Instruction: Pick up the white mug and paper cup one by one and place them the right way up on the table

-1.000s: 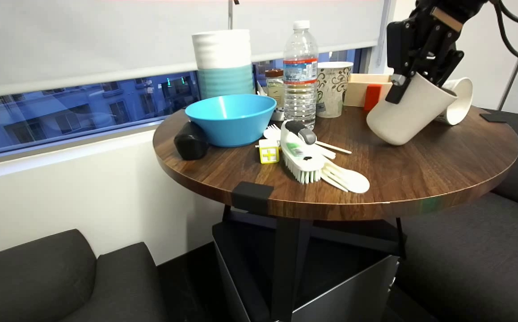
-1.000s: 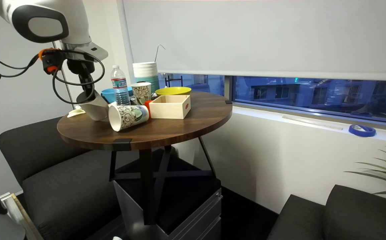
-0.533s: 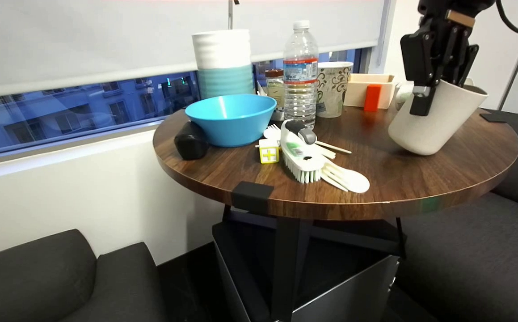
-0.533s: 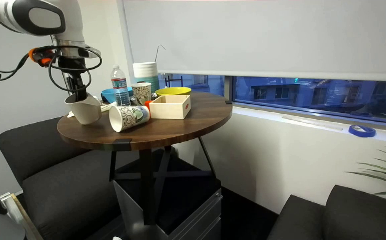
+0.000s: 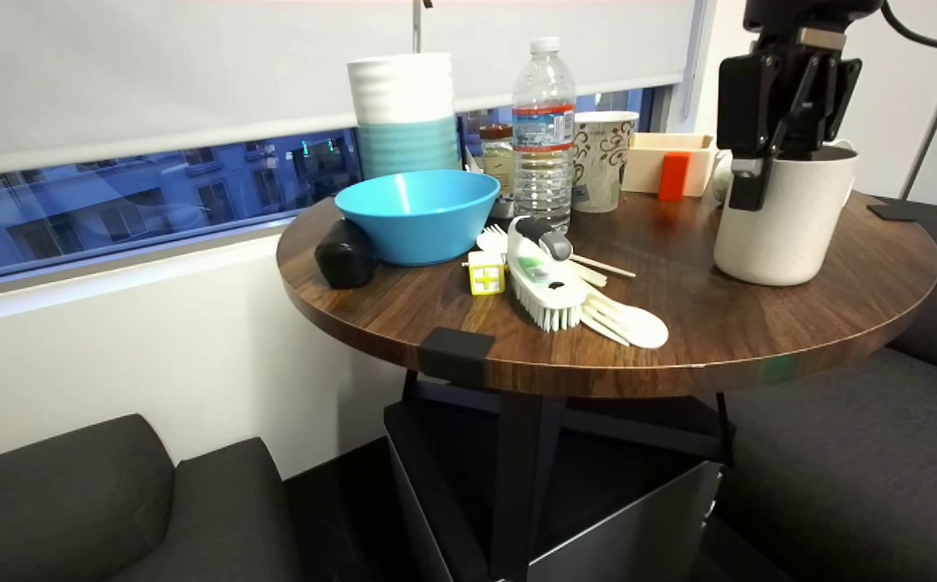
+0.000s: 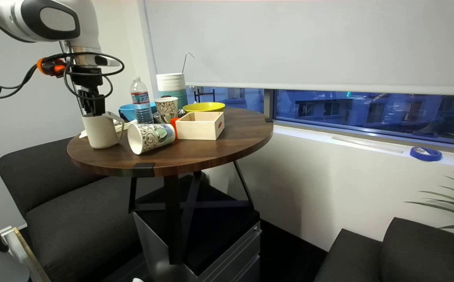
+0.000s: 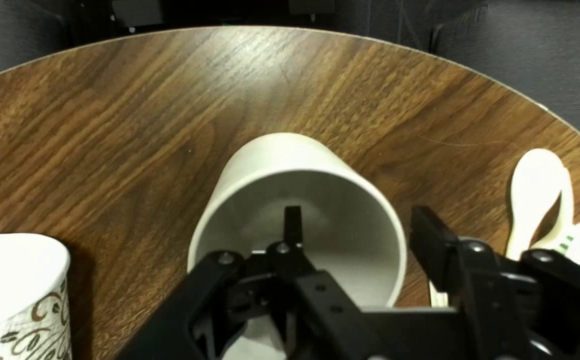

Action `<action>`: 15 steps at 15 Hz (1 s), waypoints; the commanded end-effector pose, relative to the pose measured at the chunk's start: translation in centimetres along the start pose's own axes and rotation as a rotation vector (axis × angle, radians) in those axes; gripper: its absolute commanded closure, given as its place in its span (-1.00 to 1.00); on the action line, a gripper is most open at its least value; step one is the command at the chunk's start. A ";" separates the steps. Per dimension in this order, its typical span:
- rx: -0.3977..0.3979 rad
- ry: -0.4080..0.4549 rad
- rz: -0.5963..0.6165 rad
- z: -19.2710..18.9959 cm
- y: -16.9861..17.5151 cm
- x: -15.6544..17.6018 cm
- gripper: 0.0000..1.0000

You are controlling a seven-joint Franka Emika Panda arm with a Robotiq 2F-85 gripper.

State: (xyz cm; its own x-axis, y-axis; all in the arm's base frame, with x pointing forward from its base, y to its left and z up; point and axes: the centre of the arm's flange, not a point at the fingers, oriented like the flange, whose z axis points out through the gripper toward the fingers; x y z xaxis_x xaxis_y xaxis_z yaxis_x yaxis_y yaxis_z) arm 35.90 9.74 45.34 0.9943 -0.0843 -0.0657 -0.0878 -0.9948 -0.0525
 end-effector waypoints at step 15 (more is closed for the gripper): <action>0.234 0.166 0.364 -4.9 8.7 -3.0 -1.00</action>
State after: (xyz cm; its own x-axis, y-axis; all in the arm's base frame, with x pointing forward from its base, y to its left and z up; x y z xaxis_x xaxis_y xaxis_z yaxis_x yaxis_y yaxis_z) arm 32.42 1.04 49.94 0.8905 -0.4535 0.0379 -0.4262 -0.8602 -0.2801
